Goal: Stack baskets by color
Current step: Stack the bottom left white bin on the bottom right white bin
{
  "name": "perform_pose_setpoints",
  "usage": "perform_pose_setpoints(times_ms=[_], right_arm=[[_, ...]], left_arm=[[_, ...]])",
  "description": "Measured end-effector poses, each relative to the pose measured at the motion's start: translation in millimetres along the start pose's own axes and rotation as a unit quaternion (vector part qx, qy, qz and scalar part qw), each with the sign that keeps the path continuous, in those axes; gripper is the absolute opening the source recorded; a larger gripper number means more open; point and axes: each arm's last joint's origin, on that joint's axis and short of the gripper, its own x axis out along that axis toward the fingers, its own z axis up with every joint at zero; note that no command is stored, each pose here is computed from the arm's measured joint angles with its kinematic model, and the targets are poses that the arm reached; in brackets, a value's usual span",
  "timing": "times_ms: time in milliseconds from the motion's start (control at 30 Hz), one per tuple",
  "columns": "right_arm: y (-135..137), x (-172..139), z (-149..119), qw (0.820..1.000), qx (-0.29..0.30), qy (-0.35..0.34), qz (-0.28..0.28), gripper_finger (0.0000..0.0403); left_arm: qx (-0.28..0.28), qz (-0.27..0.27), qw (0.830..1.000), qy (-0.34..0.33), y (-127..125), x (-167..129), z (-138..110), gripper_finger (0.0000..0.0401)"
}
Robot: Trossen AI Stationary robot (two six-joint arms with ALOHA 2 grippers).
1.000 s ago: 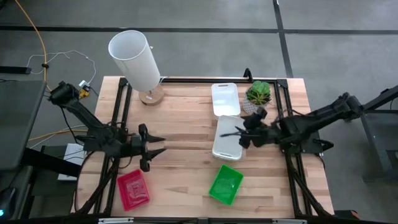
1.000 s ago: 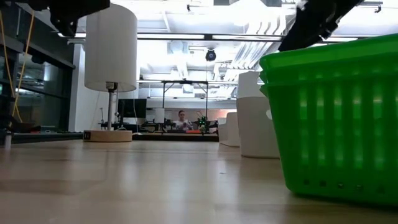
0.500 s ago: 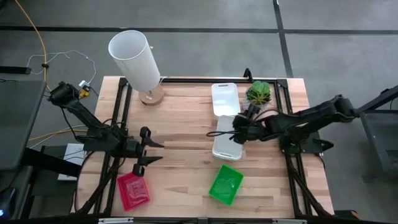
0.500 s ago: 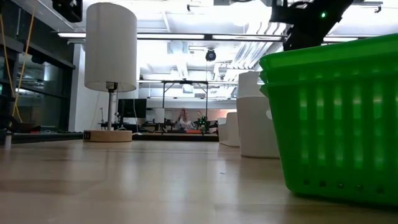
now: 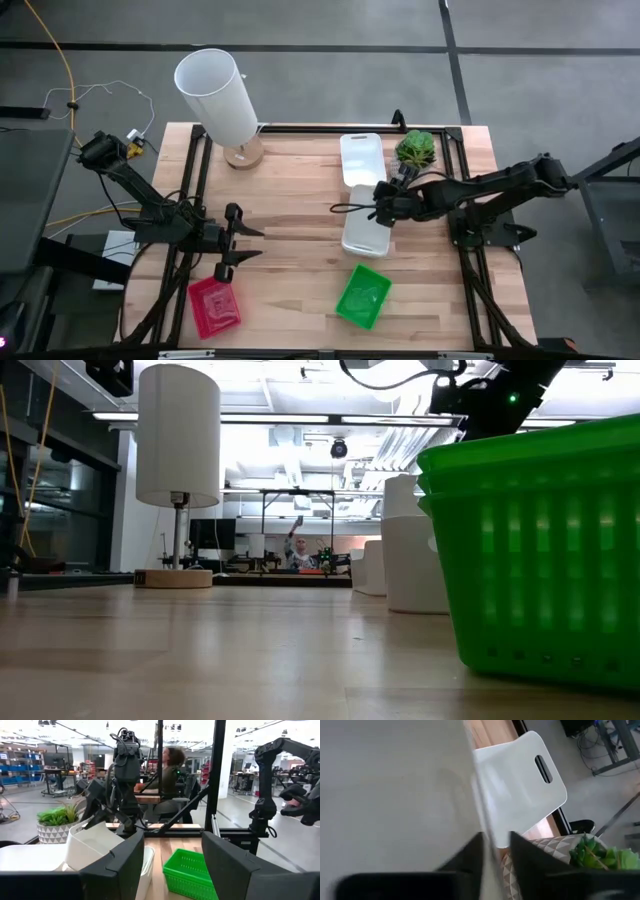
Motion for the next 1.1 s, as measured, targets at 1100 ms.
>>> perform_pose_setpoints(times_ms=[1100], right_arm=[[-45,-57,18,0.975,0.088,-0.021,0.205,0.0000]], left_arm=[[-0.017,0.017,1.000,0.001,1,0,0,0.0188]])
